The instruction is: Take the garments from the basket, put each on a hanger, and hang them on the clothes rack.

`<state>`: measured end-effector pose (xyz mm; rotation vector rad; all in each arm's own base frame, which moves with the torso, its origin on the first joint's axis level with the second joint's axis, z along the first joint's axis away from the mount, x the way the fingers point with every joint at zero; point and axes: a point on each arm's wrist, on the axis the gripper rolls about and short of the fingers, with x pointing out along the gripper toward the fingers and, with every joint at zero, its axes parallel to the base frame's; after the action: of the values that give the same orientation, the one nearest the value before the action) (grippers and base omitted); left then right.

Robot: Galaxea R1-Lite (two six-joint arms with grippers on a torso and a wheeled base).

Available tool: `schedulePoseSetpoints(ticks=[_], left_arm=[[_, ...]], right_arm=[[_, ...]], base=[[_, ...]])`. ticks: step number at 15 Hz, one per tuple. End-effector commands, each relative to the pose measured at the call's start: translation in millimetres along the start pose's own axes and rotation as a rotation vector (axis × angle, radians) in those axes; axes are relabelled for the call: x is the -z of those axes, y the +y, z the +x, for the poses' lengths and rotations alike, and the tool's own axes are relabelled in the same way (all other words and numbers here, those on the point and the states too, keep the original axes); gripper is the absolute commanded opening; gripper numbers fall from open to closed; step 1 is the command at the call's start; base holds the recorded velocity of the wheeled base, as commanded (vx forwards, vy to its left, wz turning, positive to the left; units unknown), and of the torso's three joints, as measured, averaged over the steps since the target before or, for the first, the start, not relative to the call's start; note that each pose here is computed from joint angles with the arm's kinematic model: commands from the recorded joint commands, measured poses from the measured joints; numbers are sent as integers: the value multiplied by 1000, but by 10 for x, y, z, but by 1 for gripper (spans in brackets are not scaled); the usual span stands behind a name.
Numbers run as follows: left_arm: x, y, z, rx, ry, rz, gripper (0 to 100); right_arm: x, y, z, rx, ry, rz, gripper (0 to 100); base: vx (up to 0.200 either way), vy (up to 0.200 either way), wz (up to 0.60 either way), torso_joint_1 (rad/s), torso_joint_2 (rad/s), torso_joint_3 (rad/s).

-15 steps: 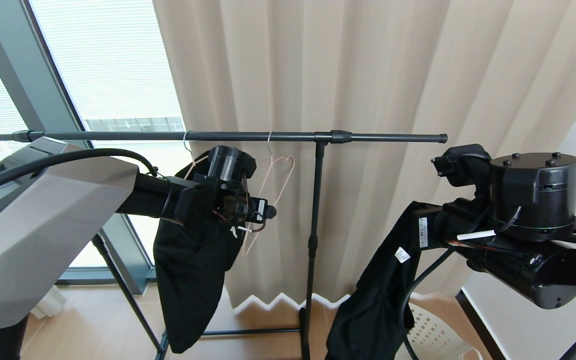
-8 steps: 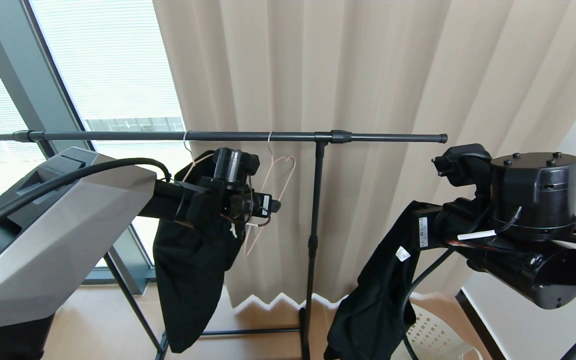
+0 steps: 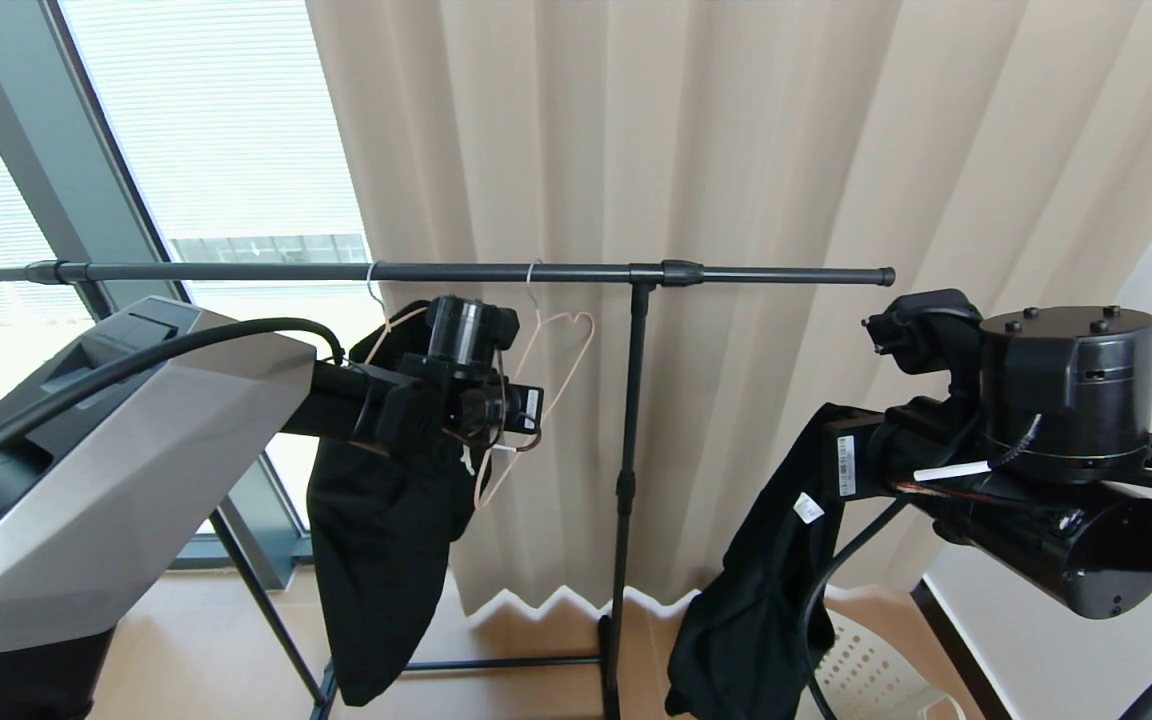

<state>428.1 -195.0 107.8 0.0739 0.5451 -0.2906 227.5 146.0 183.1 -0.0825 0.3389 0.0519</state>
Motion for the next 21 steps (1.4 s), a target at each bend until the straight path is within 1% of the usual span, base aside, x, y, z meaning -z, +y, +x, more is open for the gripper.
schedulePoseSetpoints(ticks=[1,4,7,10,11,13,16,19,21], left_arm=[[-25,9,-25,-2,-7,-4,0],[-122,28,-132,-2,-35,-10,0],[-210,20,-307,4,-57,-9,0],[-235,4,-492,14,-63,-4,0],[-234,-25,-532,20,-63,0,0],[-227,-29,-605,23,-62,3,0],[-139,-50,-734,32,-62,13,0],[-79,-49,-787,37,-90,13,0],[-77,-69,-907,46,-98,18,0]], right_arm=[[2,3,3,-1,1,0,0],[2,3,3,-1,1,0,0],[2,3,3,-1,1,0,0],[2,3,3,-1,1,0,0],[-5,-1,-5,-1,-3,2,0],[-4,-3,-8,-1,-3,2,0],[5,-4,-8,-1,0,0,0],[5,-1,-10,-1,-1,0,0],[2,-3,-14,-1,-2,1,0]], base=[[0,0,0,0,0,0],[0,0,0,0,0,0],[0,0,0,0,0,0],[0,0,0,0,0,0],[0,0,0,0,0,0],[0,0,0,0,0,0],[0,0,0,0,0,0],[0,0,0,0,0,0],[0,0,0,0,0,0]])
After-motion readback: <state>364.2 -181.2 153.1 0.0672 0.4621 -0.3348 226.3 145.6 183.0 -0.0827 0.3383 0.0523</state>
